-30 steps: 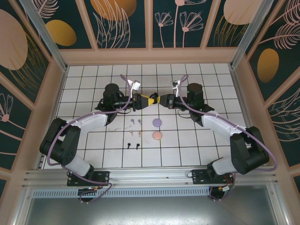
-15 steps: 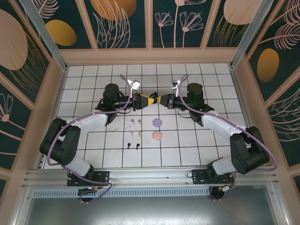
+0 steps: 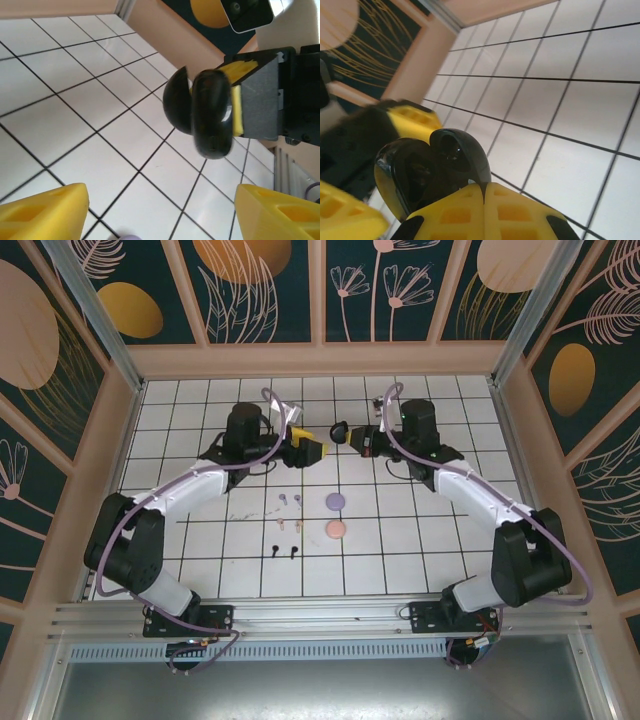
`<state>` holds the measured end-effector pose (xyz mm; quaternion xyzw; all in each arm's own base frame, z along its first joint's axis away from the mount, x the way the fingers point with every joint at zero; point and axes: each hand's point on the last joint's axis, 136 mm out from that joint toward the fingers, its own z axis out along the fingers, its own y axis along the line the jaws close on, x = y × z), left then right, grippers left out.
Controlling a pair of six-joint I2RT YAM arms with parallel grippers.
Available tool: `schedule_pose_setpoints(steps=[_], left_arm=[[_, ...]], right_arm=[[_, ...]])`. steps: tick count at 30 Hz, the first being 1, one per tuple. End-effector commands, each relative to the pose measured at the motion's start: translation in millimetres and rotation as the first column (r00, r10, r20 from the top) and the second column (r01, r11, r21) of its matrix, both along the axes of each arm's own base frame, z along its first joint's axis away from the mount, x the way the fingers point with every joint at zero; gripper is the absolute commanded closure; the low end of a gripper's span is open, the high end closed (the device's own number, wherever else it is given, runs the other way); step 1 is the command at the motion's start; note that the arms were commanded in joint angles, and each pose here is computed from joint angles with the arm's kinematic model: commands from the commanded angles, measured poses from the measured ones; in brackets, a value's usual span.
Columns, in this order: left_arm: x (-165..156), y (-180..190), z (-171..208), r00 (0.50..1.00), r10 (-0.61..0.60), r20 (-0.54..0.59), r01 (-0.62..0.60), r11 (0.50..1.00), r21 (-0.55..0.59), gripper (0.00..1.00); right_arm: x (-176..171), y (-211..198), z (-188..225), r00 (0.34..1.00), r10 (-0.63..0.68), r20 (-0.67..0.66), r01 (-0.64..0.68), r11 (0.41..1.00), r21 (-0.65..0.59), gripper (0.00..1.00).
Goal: Insert the wireless bluetooth earbuds into the charging case
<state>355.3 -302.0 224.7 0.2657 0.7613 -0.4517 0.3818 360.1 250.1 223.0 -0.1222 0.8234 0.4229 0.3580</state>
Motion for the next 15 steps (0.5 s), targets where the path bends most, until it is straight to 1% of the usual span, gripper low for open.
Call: schedule_pose_setpoints(steps=[1, 4, 7, 11, 15], left_arm=[[-2, 12, 4, 0.997, -0.053, 0.056, 0.044, 0.987, 0.155, 0.22], [-3, 13, 1, 0.993, -0.113, 0.023, 0.106, 0.97, 0.219, 0.2], [-2, 14, -4, 0.987, -0.161, -0.025, 0.162, 0.952, 0.261, 0.2], [3, 14, -14, 0.978, -0.192, -0.077, 0.206, 0.935, 0.289, 0.24], [7, 10, -15, 0.971, -0.219, -0.096, 0.237, 0.932, 0.273, 0.27]], right_arm=[[13, -11, -14, 0.999, -0.003, 0.034, 0.009, 0.984, -0.179, 1.0], [22, -16, -25, 0.999, 0.018, 0.047, -0.003, 0.956, -0.295, 1.0], [26, -21, -32, 0.997, 0.04, 0.067, -0.011, 0.924, -0.383, 1.0], [21, -19, -32, 0.989, 0.113, 0.096, -0.063, 0.906, -0.418, 1.0], [14, -7, -28, 0.974, 0.2, 0.107, -0.141, 0.902, -0.409, 1.0]])
